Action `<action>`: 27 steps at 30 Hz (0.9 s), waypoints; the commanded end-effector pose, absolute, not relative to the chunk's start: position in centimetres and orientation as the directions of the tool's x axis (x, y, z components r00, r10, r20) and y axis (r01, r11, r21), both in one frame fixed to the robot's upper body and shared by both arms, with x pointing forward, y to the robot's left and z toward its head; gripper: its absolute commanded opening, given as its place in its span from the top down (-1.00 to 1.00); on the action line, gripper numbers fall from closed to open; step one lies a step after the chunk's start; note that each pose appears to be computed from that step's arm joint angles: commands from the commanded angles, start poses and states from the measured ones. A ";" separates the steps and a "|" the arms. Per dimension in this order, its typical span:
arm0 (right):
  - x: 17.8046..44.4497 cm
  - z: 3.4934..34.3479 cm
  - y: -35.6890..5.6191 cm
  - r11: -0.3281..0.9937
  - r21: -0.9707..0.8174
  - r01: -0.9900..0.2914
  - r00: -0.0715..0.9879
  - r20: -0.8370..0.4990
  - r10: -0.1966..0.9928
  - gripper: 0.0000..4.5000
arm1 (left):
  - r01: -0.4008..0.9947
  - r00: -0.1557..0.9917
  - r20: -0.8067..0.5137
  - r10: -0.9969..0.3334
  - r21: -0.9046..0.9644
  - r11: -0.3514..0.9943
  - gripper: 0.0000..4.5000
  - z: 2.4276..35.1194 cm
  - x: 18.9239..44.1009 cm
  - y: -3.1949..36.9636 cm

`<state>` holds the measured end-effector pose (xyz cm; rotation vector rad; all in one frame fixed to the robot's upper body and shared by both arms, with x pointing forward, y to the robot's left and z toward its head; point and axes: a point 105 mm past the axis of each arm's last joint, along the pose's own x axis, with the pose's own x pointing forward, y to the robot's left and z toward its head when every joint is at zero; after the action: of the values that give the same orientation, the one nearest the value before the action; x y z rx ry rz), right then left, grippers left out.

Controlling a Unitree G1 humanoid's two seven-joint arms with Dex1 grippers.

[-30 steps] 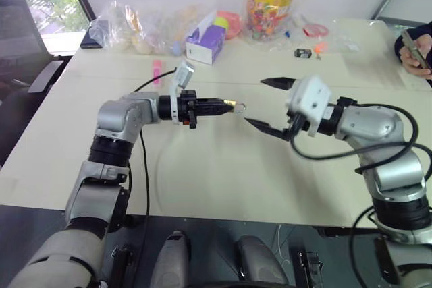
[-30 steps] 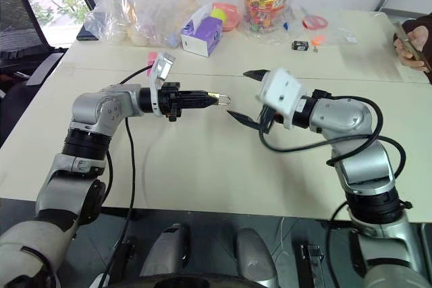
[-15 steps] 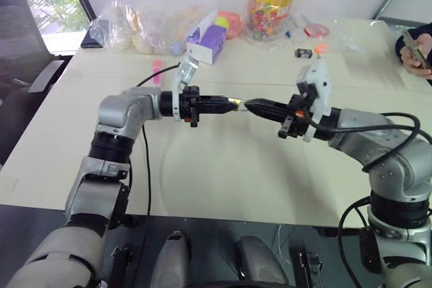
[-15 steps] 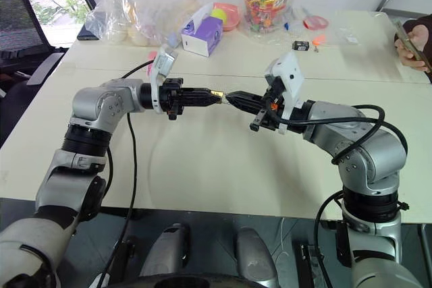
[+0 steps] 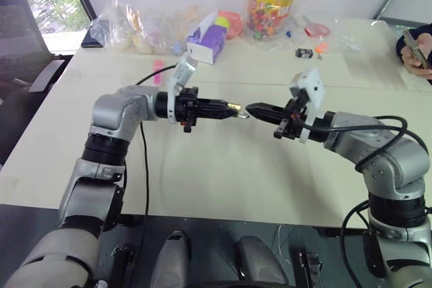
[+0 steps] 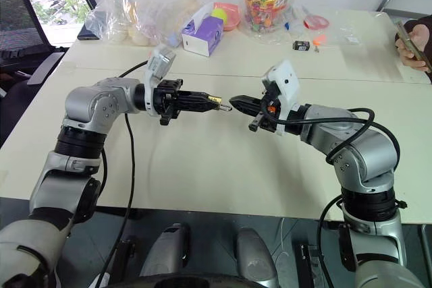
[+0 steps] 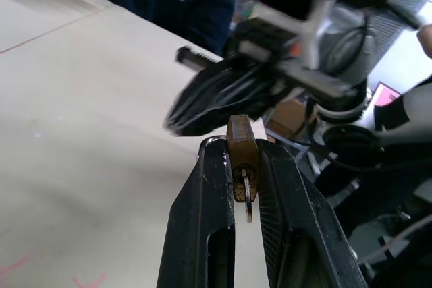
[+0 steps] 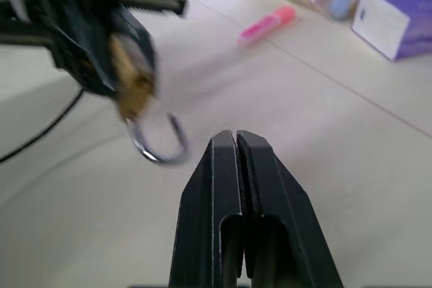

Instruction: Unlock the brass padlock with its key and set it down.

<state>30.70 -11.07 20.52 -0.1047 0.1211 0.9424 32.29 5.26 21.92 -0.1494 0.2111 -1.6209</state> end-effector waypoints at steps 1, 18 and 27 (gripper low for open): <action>30.0 21.0 -10.7 0.546 -0.058 -0.836 0.549 -0.135 0.825 0.98 | 0.982 -0.052 -0.005 -0.999 -0.182 -0.051 1.00 23.2 32.4 5.2; 30.9 21.7 -12.5 0.580 -0.246 -0.776 0.623 -0.157 0.767 0.98 | 0.970 -0.107 -0.023 -0.994 -0.223 -0.099 1.00 22.6 31.6 5.1; 30.1 23.7 -10.2 0.541 -0.241 -0.805 0.574 -0.089 0.814 0.98 | 0.970 -0.097 -0.026 -0.995 -0.224 -0.088 1.00 22.4 31.8 5.0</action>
<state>30.80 -10.67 21.98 -0.2515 0.0342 0.9473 32.13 5.23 21.64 -0.1755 0.2376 -1.6370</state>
